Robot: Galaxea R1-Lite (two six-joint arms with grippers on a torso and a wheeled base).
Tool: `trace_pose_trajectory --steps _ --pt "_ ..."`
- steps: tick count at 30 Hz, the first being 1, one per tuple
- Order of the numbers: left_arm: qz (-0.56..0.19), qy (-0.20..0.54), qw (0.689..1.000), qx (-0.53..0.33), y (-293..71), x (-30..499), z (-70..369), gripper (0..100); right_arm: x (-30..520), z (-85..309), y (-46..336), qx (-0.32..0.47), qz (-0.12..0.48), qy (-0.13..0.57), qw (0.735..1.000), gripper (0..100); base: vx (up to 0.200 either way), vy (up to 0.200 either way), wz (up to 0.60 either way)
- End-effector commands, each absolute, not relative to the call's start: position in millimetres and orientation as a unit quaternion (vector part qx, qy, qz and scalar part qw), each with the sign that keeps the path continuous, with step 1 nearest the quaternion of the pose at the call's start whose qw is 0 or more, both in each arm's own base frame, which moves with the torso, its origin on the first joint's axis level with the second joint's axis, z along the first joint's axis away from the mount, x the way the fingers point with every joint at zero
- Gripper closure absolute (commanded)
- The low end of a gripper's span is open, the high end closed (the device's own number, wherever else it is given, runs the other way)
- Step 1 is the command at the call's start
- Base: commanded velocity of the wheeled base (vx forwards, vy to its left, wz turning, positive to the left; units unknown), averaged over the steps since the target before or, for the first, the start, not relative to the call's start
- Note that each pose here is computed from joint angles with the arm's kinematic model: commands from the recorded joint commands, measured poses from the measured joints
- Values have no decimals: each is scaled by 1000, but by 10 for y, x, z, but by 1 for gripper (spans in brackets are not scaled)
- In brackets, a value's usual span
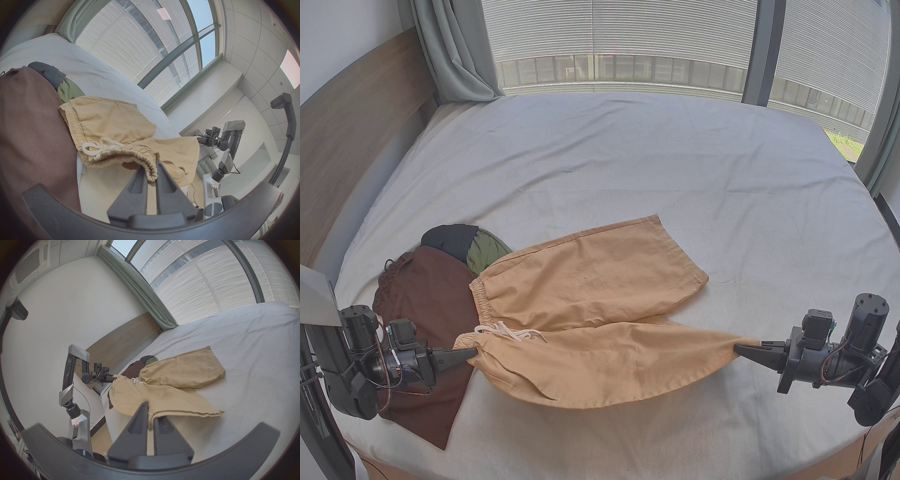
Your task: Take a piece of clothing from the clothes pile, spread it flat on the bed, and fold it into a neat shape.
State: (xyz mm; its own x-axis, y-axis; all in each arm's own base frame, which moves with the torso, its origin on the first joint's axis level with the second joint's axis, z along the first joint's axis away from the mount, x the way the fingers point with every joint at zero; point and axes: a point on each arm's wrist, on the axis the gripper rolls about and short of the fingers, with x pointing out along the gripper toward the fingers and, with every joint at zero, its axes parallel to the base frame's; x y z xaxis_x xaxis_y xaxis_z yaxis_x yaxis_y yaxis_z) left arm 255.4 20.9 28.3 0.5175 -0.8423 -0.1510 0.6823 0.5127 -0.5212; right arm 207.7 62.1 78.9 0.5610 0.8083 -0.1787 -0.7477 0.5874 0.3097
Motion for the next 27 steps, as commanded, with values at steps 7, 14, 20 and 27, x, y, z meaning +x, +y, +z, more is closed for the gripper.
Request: trace_pose_trajectory --steps 7,14,20,27 --pt "-449 196 847 -204 217 2568 286 100 2104 835 626 97 444 138 880 100 0 0 0" --pt "-445 197 847 -216 233 2591 318 100 2216 904 652 109 440 122 883 100 0 0 0" --pt "-443 194 849 -213 230 2618 324 100 2424 932 715 111 426 104 892 100 0 0 0" --pt "-436 192 853 -212 242 2656 314 100 2629 983 771 141 424 94 890 100 0 0 0"
